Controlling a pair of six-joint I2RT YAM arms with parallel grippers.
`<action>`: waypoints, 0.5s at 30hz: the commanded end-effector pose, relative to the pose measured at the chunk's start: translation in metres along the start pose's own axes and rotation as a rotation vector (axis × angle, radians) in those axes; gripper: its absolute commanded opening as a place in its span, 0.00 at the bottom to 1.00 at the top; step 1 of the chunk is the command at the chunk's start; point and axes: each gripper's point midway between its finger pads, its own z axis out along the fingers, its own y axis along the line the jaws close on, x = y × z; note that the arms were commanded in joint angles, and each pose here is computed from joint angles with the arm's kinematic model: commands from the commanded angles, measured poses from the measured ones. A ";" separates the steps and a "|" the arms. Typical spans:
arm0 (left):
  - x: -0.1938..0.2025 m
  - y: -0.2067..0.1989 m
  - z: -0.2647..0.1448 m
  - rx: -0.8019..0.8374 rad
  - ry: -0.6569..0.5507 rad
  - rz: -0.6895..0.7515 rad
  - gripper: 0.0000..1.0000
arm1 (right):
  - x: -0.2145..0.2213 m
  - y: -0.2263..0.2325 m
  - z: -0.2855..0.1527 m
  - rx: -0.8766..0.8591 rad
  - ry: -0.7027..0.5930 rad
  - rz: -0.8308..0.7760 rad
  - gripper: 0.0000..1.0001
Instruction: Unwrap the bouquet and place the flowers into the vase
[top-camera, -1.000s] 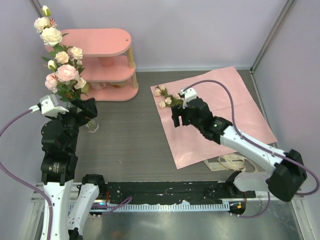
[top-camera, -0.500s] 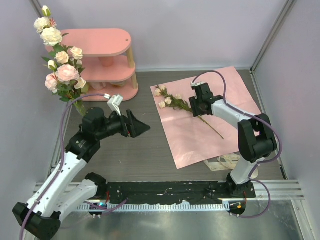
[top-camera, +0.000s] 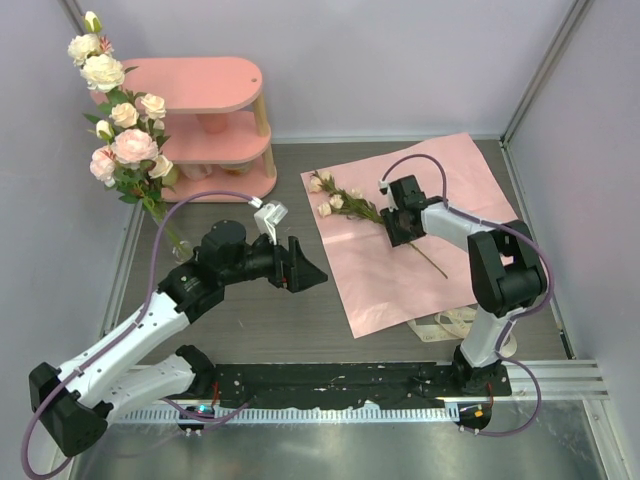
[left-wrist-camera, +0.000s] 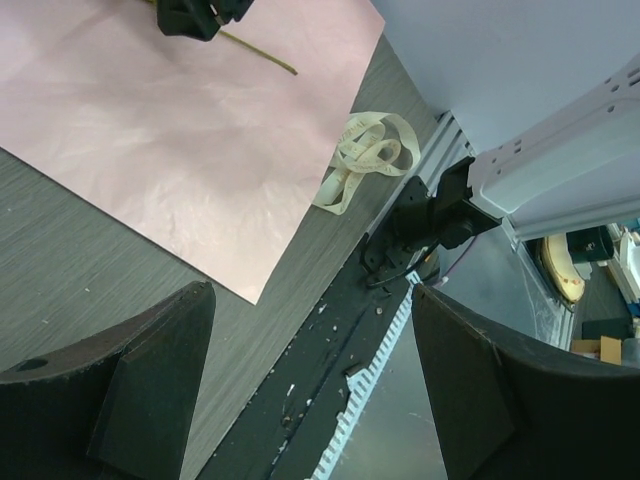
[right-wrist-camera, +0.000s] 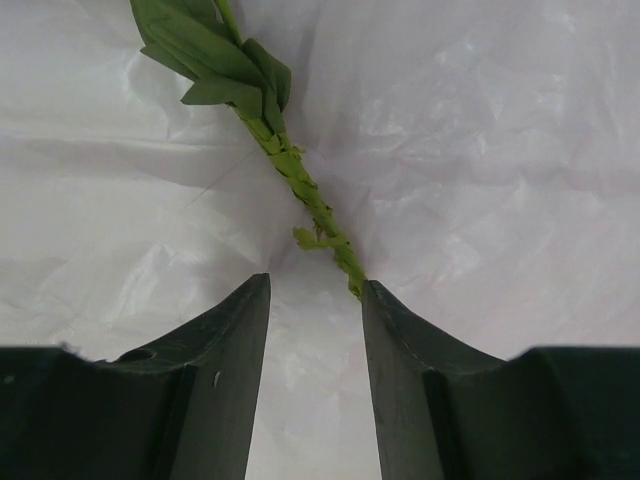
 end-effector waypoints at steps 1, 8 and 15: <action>-0.019 -0.015 -0.003 0.039 -0.062 0.073 0.83 | -0.005 0.000 0.012 -0.013 -0.020 -0.028 0.47; -0.014 -0.010 -0.009 0.014 -0.063 0.074 0.83 | -0.015 -0.001 0.010 -0.022 -0.080 -0.017 0.45; -0.013 -0.010 -0.009 0.010 -0.059 0.062 0.83 | -0.035 0.003 0.003 -0.061 -0.155 0.015 0.45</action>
